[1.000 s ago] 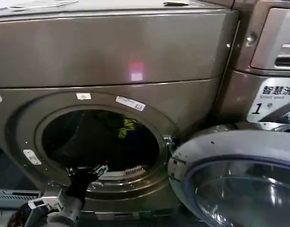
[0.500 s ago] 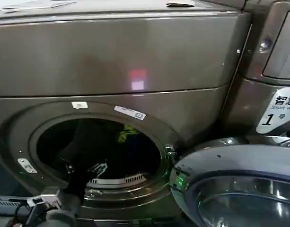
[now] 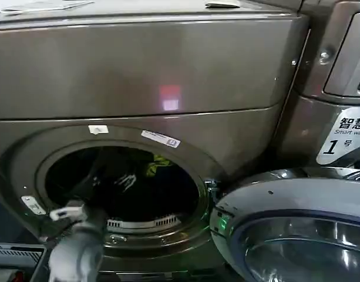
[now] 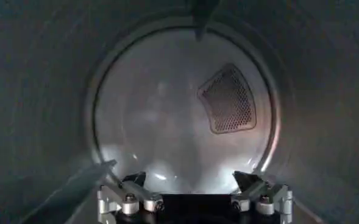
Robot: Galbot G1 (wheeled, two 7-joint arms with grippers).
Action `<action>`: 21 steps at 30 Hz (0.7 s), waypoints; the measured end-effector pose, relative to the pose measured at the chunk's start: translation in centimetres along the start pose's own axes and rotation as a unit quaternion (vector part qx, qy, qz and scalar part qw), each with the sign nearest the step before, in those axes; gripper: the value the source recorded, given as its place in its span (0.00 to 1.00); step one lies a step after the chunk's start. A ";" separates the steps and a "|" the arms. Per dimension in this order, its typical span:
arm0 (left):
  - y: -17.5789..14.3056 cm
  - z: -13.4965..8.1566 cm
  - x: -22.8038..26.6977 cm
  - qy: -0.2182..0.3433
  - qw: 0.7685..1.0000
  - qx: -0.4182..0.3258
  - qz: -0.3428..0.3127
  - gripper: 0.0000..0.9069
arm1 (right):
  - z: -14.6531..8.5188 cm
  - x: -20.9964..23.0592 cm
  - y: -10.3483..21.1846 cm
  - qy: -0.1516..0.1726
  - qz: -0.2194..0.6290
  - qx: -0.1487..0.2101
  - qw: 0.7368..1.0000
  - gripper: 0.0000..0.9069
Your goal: Grasp the clothes from the dryer.
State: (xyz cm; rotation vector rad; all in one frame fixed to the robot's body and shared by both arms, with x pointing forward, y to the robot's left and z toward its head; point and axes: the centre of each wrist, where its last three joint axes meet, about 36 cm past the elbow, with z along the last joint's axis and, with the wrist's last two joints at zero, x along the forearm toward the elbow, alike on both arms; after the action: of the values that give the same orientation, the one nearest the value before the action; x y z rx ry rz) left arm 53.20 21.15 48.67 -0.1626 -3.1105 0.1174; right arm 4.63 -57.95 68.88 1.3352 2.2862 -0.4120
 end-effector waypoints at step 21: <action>1.6 -1.4 -15.8 0.041 0.999 -0.011 0.032 1.00 | -0.2 -0.1 -0.2 -0.007 0.000 0.001 1.000 1.00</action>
State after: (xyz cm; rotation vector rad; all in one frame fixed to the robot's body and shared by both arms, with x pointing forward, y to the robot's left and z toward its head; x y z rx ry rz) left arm 69.15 21.13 49.65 -0.2609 -3.0268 0.0767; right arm 4.45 -58.06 69.12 1.3287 2.2746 -0.4228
